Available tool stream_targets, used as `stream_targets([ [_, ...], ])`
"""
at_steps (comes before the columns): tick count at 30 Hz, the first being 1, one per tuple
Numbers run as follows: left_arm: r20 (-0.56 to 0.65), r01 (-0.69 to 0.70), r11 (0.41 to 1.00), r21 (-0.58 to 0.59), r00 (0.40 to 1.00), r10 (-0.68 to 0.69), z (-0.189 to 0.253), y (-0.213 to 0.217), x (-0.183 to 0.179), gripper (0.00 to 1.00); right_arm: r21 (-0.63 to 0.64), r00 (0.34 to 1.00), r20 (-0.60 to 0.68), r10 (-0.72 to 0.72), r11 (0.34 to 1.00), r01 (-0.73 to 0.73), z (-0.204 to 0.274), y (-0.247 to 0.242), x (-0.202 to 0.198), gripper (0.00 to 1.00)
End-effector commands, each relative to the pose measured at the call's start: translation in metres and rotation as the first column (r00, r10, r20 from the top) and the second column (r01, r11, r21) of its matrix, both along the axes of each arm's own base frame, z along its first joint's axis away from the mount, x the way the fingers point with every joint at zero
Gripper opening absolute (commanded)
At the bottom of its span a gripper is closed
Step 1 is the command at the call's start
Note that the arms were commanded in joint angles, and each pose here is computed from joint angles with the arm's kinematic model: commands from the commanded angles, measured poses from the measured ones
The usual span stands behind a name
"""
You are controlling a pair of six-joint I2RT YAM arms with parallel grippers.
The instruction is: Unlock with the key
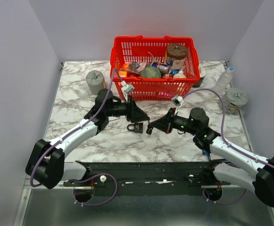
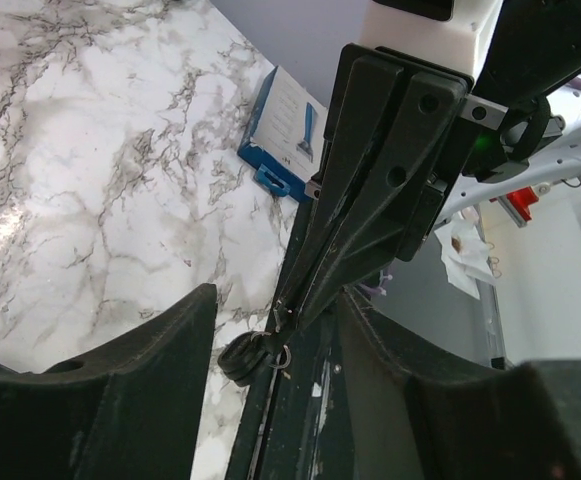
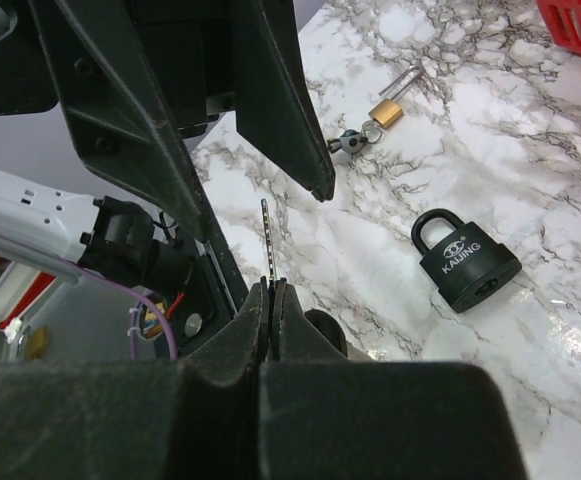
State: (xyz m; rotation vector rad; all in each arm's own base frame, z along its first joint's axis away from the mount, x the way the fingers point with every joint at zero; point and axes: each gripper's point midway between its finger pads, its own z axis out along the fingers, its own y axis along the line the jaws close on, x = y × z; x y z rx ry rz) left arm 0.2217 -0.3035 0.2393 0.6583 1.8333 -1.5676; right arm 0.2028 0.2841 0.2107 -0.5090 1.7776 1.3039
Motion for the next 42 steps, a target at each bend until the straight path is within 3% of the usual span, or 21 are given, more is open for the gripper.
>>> stream_targets([
  [1, 0.027, 0.036, 0.999, -0.017, 0.999, -0.036, 0.003, -0.003, -0.004, 0.56, 0.054, 0.999, 0.046, 0.027, 0.998, -0.029, 0.023, 0.003, -0.002, 0.01],
  [15, 0.013, 0.069, 0.997, -0.017, 0.998, -0.069, 0.0, -0.008, -0.01, 0.27, 0.062, 0.999, 0.041, 0.022, 0.998, -0.024, 0.022, 0.004, 0.0, 0.01],
  [18, 0.008, 0.08, 0.997, -0.02, 0.997, -0.08, 0.0, -0.009, -0.012, 0.17, 0.062, 0.999, 0.039, 0.015, 0.998, -0.018, 0.022, 0.004, 0.001, 0.01],
  [20, 0.01, 0.085, 0.996, -0.023, 0.996, -0.085, 0.0, -0.01, -0.012, 0.01, 0.059, 0.999, 0.035, 0.011, 0.998, -0.013, 0.02, 0.004, 0.002, 0.01],
  [29, 0.04, 0.06, 0.998, -0.035, 0.997, -0.059, 0.005, -0.008, -0.011, 0.0, 0.016, 1.0, 0.012, 0.019, 1.0, -0.02, 0.007, 0.005, 0.004, 0.01],
  [42, 0.036, -0.006, 1.0, 0.0, 0.999, 0.006, -0.003, -0.006, 0.0, 0.0, -0.051, 0.993, 0.011, 0.12, 0.992, -0.119, -0.008, 0.007, -0.01, 0.36],
])
